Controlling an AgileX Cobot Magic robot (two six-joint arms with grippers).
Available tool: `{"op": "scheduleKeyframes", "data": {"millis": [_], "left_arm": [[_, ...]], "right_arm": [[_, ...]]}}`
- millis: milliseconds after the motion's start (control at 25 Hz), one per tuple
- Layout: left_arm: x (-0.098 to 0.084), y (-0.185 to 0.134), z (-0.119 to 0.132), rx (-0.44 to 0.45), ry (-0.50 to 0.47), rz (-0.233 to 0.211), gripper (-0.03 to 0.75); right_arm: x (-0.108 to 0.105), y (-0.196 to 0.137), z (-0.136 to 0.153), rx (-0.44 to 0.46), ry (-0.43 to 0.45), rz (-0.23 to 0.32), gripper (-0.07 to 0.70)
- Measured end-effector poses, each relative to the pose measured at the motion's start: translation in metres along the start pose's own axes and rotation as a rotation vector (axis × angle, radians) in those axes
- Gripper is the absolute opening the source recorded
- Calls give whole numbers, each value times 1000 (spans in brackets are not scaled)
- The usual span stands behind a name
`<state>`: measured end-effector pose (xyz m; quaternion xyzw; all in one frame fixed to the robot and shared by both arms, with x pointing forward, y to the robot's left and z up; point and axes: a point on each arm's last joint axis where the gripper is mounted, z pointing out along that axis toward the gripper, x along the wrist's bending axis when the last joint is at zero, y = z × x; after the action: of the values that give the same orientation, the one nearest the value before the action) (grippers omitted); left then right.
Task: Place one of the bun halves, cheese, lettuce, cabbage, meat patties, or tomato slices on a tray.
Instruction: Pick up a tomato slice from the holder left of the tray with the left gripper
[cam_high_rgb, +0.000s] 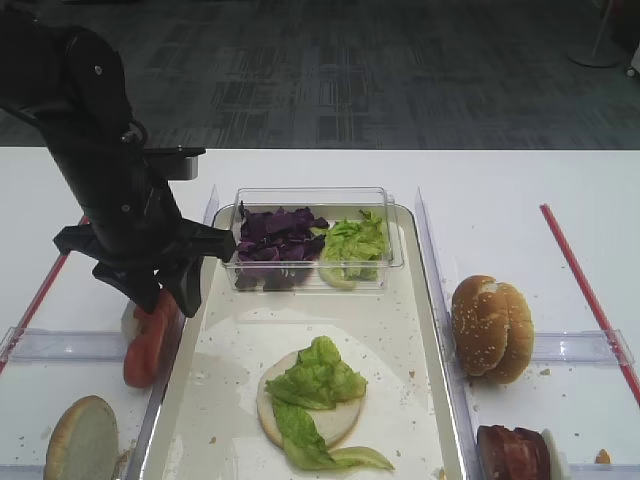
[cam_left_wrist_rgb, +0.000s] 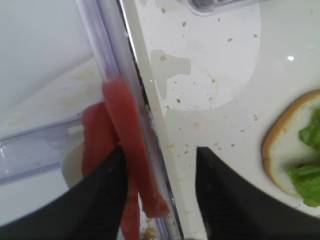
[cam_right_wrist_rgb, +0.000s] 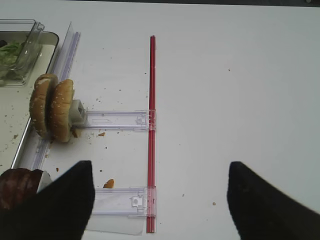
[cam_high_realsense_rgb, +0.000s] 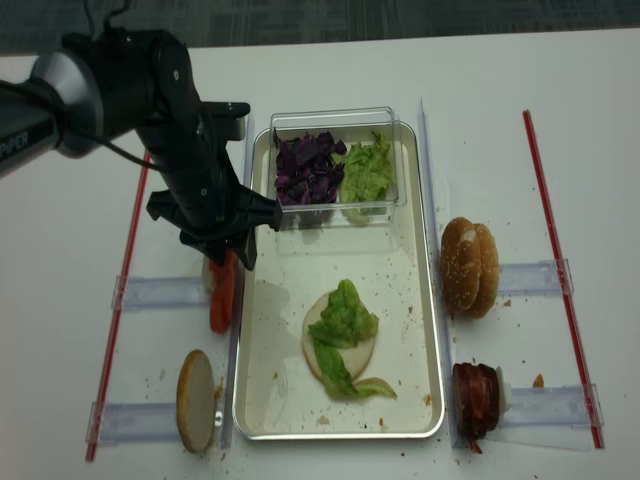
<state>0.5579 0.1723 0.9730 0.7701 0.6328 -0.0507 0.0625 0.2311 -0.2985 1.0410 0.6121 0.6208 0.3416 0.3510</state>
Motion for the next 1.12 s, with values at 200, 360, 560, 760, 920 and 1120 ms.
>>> {"op": "scheduleKeyframes", "data": {"millis": [200,360,560,760,920,1120], "left_arm": [[2,0,1,-1,16,-4,280],[3,3,9,25,31,-4,270],[4,5,11,32,36,-2,228],[4,6,11,44,41,1,209],[6,6,10,45,64,12,178],[8,6,8,43,86,12,133]], "right_arm": [[0,0,0,0,0,0,571],[0,0,0,0,0,0,571],[0,0,0,0,0,0,571],[0,0,0,0,0,0,571],[0,0,0,0,0,0,571],[0,0,0,0,0,0,571]]}}
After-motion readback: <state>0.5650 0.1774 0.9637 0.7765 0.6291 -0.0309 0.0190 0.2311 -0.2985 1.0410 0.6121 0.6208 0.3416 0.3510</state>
